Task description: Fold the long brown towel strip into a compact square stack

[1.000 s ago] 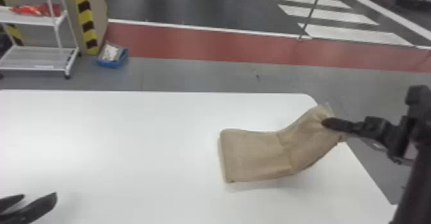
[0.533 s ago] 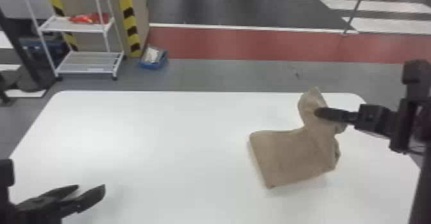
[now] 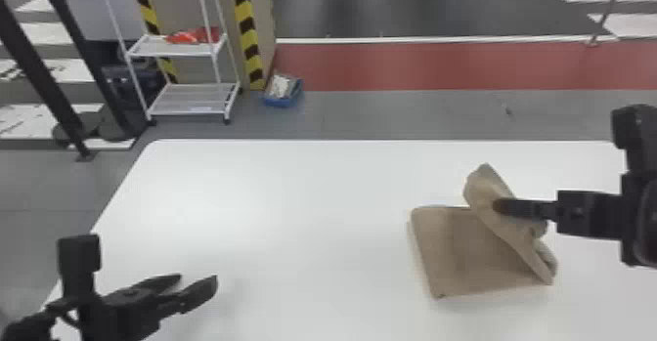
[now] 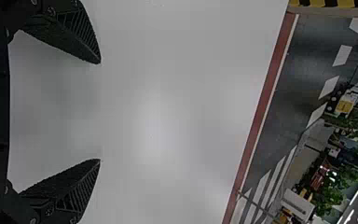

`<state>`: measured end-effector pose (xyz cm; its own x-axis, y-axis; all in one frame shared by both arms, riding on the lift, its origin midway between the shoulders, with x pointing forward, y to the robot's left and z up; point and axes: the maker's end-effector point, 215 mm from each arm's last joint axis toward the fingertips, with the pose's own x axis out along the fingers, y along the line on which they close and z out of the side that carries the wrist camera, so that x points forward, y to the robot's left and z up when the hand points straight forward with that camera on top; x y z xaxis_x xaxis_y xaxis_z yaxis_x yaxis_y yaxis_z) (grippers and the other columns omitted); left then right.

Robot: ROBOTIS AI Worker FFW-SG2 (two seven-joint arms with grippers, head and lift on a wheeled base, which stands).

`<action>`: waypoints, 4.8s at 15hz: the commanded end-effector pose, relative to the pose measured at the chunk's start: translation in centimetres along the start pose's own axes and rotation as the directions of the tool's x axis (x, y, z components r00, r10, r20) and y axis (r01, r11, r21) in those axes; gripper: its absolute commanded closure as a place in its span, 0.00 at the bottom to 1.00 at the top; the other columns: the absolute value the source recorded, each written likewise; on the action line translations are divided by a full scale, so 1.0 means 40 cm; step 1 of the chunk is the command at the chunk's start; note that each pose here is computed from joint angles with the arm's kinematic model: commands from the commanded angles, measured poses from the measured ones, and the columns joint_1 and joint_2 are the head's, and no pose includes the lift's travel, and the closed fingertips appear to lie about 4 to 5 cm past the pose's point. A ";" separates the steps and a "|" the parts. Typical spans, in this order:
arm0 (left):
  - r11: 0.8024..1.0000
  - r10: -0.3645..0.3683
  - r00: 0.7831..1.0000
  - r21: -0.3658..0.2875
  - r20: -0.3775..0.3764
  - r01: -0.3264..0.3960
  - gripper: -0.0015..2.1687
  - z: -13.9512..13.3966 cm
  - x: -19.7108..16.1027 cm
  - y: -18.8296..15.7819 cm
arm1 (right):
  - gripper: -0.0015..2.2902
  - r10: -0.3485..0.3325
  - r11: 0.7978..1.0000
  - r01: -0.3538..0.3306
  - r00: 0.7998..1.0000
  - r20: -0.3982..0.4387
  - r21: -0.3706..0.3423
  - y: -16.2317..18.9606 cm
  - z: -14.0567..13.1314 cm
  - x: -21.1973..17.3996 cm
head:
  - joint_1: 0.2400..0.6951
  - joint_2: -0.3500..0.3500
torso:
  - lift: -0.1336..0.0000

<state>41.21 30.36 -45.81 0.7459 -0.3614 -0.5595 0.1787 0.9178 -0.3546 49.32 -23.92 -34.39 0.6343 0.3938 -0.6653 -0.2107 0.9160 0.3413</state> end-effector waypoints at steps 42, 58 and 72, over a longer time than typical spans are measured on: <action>0.999 -0.022 1.000 0.039 0.019 0.021 0.07 0.041 0.021 -0.043 | 0.43 0.271 0.961 -0.275 0.955 -0.121 -0.015 0.251 -0.287 0.028 | 1.00 0.83 | 0.07; 0.999 -0.020 1.000 0.029 0.007 0.020 0.07 0.018 0.012 -0.035 | 0.42 0.366 0.886 -0.362 0.930 -0.043 -0.288 0.394 -0.240 0.231 | 1.00 0.89 | 0.07; 0.999 -0.025 1.000 0.029 0.003 0.025 0.07 0.011 0.017 -0.043 | 0.02 0.504 0.824 -0.471 0.863 0.027 -0.314 0.480 -0.220 0.240 | 1.00 0.98 | 0.07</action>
<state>41.70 28.61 -45.24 0.7431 -0.3832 -0.5486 0.2160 0.9132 -0.3455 44.72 -2.11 -39.93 0.4644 0.7964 -0.3874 -0.7026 0.5976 0.3863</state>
